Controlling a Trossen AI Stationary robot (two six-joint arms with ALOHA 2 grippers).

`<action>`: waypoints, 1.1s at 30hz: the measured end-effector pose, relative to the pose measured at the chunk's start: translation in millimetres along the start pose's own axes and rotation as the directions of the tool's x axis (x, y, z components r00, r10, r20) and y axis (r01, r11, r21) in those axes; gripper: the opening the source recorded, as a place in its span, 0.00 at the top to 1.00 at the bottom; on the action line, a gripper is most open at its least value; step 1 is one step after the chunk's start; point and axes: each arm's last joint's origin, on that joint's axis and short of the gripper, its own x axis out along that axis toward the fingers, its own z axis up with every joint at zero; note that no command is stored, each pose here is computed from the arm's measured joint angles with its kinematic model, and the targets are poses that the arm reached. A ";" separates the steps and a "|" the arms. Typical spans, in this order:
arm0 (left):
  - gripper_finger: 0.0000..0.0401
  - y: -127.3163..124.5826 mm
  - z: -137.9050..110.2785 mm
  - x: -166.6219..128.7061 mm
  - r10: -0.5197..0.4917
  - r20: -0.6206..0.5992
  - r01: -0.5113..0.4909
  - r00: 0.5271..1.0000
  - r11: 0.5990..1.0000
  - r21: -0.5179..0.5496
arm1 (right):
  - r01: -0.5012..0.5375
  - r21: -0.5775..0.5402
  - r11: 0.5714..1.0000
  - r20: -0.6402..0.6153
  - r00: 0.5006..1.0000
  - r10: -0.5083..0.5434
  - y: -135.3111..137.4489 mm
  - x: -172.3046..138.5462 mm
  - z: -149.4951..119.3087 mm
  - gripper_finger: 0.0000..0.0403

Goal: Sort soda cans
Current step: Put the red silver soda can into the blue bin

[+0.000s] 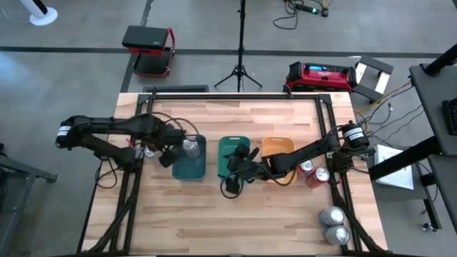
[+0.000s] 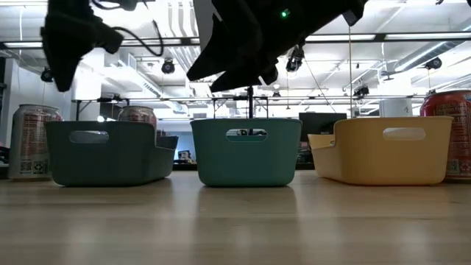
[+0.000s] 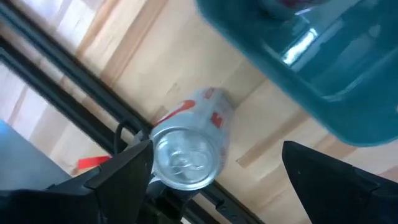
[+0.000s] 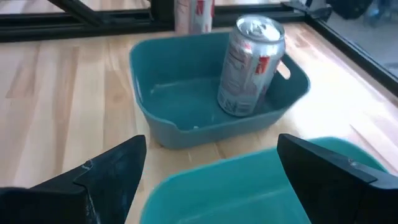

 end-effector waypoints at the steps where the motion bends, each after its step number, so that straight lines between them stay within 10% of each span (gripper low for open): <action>1: 0.15 2.8 -3.1 1.1 0.004 0.007 -0.004 1.000 1.000 -0.011 | 0.000 0.000 1.000 0.000 1.000 0.000 0.1 -0.1 0.3 0.11; 33: 0.20 8.2 -17.5 57.9 -0.037 -0.031 0.031 0.999 0.984 -0.173 | -0.032 0.019 0.999 0.019 0.999 0.032 12.3 -5.5 1.3 0.11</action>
